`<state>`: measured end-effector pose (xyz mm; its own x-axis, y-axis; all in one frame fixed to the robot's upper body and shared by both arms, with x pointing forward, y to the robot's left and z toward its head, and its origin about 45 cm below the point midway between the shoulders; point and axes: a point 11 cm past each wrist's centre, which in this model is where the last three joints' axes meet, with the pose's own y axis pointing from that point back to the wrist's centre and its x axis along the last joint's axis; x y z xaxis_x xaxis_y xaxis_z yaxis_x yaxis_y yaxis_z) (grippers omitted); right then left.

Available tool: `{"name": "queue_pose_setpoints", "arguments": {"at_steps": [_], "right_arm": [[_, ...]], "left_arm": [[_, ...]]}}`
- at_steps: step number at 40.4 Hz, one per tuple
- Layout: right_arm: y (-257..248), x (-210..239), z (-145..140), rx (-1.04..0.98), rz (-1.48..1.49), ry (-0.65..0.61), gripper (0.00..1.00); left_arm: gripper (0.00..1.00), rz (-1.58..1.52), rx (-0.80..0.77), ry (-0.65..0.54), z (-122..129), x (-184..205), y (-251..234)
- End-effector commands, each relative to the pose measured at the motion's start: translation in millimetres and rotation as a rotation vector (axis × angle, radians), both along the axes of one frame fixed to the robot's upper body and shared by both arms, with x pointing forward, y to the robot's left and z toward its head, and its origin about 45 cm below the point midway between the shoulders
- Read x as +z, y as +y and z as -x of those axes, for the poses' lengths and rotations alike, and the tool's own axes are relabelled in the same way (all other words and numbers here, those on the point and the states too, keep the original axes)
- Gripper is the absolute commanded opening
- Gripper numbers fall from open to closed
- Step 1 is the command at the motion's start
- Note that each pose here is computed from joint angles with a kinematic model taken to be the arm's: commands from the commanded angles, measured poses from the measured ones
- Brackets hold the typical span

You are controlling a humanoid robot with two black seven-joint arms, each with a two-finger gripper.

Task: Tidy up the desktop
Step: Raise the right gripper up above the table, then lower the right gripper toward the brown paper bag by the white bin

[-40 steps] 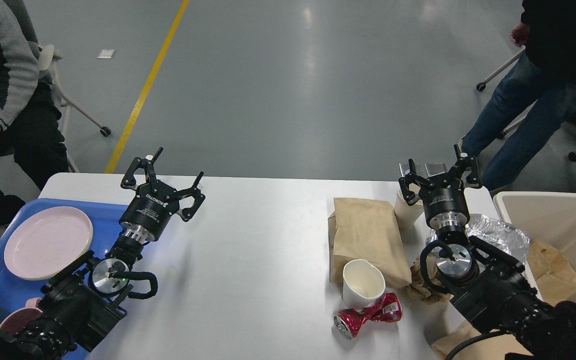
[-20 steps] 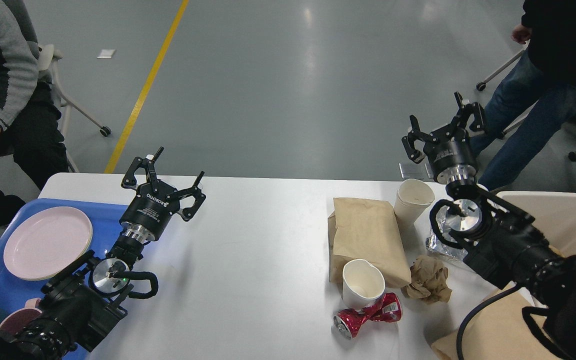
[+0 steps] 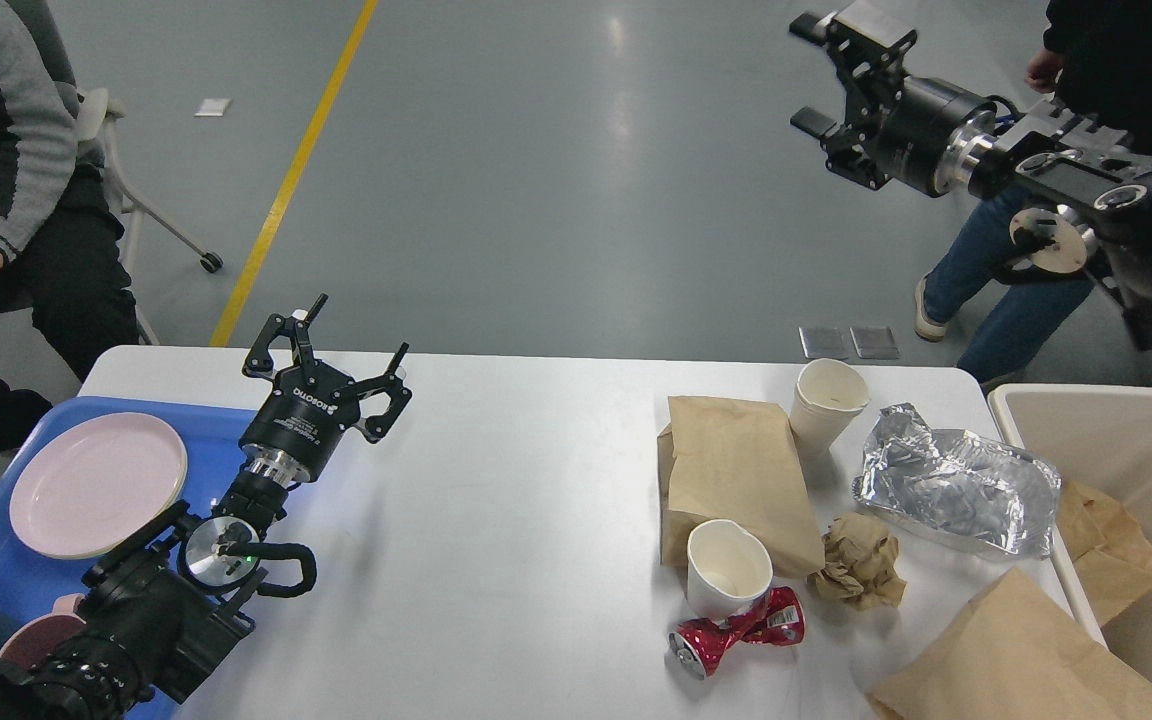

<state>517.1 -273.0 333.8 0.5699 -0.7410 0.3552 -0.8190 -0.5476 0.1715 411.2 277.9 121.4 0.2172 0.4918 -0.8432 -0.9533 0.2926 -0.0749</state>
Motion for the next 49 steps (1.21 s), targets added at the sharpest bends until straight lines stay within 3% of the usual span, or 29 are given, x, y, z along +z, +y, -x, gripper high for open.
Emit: {"name": "queue_pose_setpoints", "arguments": {"at_steps": [1, 14, 24, 36, 46, 49], "right_arm": [[-16.7, -26.9, 31.8, 0.049, 0.174, 0.179, 1.0], [-45.1, 15.8, 46.3, 0.036, 0.407, 0.219, 1.0], [5.1, 43.1, 67.4, 0.23, 0.434, 0.382, 1.0], [30.0, 0.3, 127.0, 0.361, 0.553, 0.662, 1.0], [21.8, 3.3, 141.2, 0.383, 0.392, 0.759, 1.0], [1.0, -6.9, 153.6, 0.349, 0.468, 0.841, 1.0]], "left_arm": [[0.97, 0.0, 0.0, 0.0, 0.0, 0.0, 0.0], [0.97, 0.0, 0.0, 0.0, 0.0, 0.0, 0.0], [0.97, 0.0, -0.002, 0.0, 0.0, 0.2, -0.5], [0.97, 0.0, -0.003, -0.002, 0.0, 0.3, -0.6], [0.97, 0.0, -0.001, -0.002, -0.1, 0.6, 0.4], [0.97, 0.0, -0.001, -0.002, -0.1, 0.6, 0.4]]}}
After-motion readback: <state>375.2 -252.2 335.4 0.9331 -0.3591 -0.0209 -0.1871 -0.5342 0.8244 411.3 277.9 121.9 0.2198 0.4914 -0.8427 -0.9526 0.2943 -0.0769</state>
